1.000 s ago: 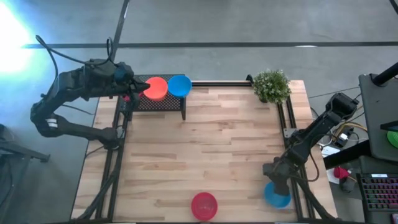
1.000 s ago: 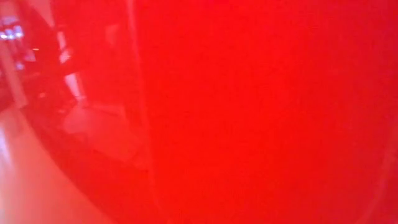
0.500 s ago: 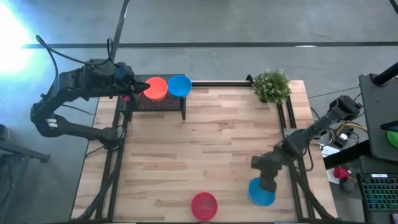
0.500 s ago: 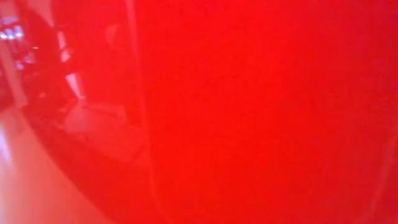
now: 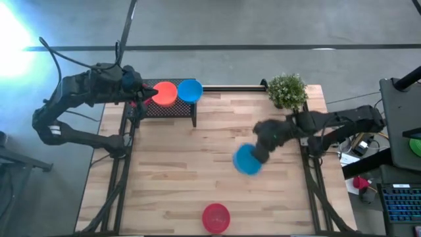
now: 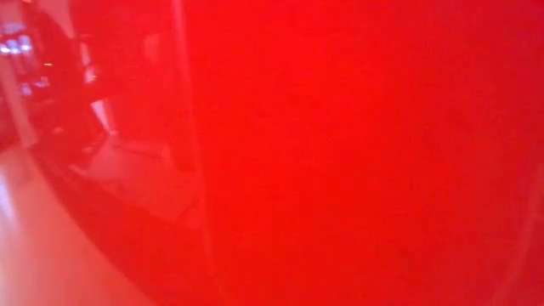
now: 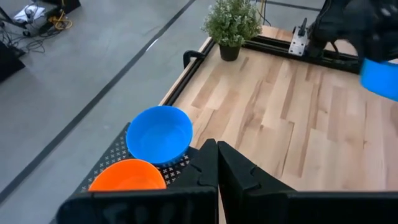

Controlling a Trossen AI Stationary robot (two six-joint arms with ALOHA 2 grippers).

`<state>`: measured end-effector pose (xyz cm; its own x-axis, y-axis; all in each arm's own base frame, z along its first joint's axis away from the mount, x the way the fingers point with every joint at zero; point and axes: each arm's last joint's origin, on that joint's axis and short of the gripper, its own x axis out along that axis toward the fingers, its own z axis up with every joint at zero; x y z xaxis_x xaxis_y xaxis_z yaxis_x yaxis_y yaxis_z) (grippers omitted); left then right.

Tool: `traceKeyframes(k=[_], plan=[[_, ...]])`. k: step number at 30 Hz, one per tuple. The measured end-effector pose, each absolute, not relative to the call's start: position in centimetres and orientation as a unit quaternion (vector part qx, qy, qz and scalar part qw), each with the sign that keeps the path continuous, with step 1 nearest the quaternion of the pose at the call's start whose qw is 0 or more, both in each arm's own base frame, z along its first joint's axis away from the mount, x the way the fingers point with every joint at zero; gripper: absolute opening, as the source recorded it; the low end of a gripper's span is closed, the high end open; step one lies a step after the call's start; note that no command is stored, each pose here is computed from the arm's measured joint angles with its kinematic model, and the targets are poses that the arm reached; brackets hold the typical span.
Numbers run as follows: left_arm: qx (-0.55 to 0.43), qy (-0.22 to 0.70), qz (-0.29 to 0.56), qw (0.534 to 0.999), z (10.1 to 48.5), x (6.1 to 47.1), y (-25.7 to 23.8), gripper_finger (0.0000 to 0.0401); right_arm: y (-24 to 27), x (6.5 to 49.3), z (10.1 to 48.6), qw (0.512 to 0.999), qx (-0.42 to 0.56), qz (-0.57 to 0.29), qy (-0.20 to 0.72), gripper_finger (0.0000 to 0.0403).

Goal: Pick & Place Mini bowls
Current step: Stack the blue bowl on top of the blue bowls on the shelf

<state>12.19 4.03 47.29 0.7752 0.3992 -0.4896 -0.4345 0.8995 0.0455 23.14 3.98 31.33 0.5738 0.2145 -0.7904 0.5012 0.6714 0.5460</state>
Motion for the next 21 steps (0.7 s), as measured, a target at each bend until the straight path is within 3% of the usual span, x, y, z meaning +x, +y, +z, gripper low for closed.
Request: traceKeyframes(k=[9,21], plan=[[-0.028,0.253,0.219,0.942,47.3,12.2,4.0,0.0,-1.9,27.4,30.9,0.791,0.396,-0.188,0.427,0.0008],[-0.033,0.252,0.21,0.944,47.3,12.2,4.0,0.0,-5.4,35.9,23.0,0.752,0.33,-0.142,0.552,0.0008]])
